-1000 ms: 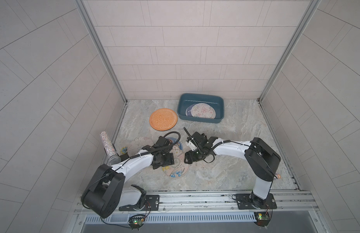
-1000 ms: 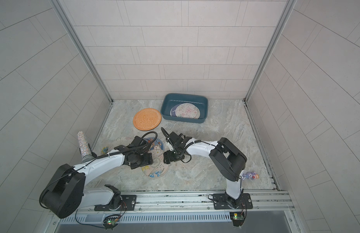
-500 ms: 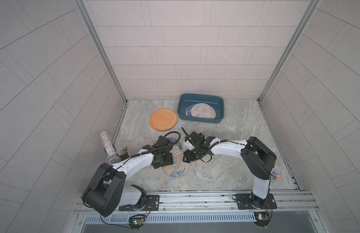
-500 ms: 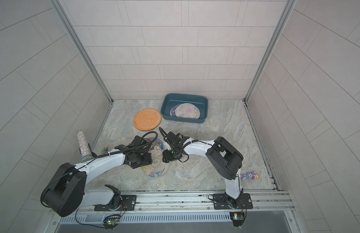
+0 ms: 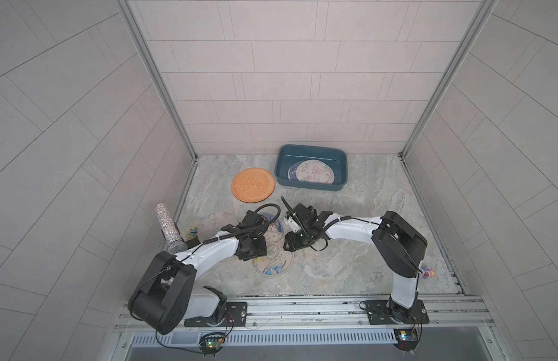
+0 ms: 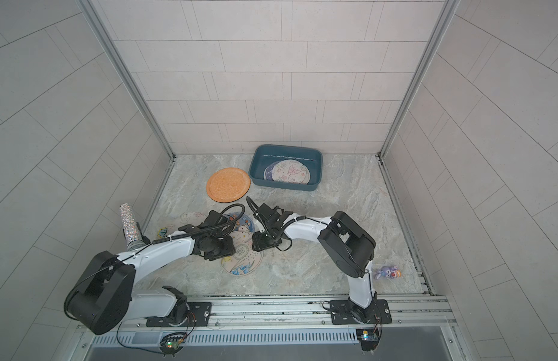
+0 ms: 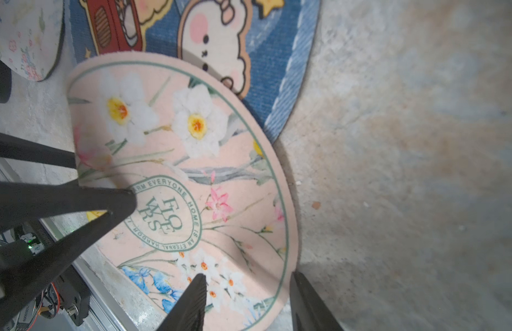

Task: Put the coasters into the storage box
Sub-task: Pick up the coaster from the center of the board.

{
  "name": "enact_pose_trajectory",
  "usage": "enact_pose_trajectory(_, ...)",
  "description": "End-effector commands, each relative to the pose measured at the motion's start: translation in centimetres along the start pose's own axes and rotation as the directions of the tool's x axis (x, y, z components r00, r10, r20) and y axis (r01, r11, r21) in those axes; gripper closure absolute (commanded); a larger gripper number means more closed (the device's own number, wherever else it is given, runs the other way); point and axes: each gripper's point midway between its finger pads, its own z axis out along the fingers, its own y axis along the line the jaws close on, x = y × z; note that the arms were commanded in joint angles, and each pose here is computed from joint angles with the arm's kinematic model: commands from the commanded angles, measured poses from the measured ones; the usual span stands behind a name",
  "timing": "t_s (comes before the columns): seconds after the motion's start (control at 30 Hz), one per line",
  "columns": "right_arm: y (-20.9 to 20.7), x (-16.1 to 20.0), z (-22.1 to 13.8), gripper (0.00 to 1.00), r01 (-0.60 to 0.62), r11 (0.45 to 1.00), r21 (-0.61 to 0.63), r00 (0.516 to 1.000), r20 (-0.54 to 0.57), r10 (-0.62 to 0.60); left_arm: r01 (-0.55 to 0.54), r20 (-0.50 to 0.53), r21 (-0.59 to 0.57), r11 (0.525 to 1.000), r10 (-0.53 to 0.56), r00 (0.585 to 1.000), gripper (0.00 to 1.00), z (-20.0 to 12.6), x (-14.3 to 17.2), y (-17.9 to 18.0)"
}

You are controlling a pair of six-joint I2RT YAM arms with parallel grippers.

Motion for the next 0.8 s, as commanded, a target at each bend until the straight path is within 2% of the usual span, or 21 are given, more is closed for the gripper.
enact_pose_trajectory(0.0, -1.3, 2.0, 1.6, 0.49, -0.029, 0.999, 0.036, 0.997, -0.069, 0.031, 0.013, -0.094, -0.043, 0.999, -0.017, 0.995, 0.60, 0.9, 2.5, 1.5)
enact_pose_trajectory(0.23, -1.6, 1.2, 0.0, 0.46, -0.059, 0.998, -0.004, 0.998, -0.018, 0.059, 0.006, -0.059, -0.011, 1.000, -0.007, 0.998, 0.89, -0.7, 2.0, 0.8)
enact_pose_trajectory(0.37, -2.2, 0.7, -1.4, 0.40, -0.086, 0.996, -0.039, 0.996, 0.014, 0.086, -0.001, -0.025, 0.028, 1.000, 0.001, 1.000, 1.00, -2.3, 1.2, -0.3)
enact_pose_trajectory(0.6, -4.3, 0.5, -4.5, 0.23, -0.139, 0.987, -0.080, 0.986, 0.077, 0.145, -0.043, 0.065, 0.118, 0.992, 0.036, 0.997, 1.00, -6.0, -1.4, -3.5)
enact_pose_trajectory(0.77, -6.0, 0.9, -6.2, 0.19, -0.174, 0.980, -0.094, 0.978, 0.103, 0.184, -0.088, 0.132, 0.174, 0.981, 0.066, 0.989, 1.00, -8.8, -3.9, -6.2)
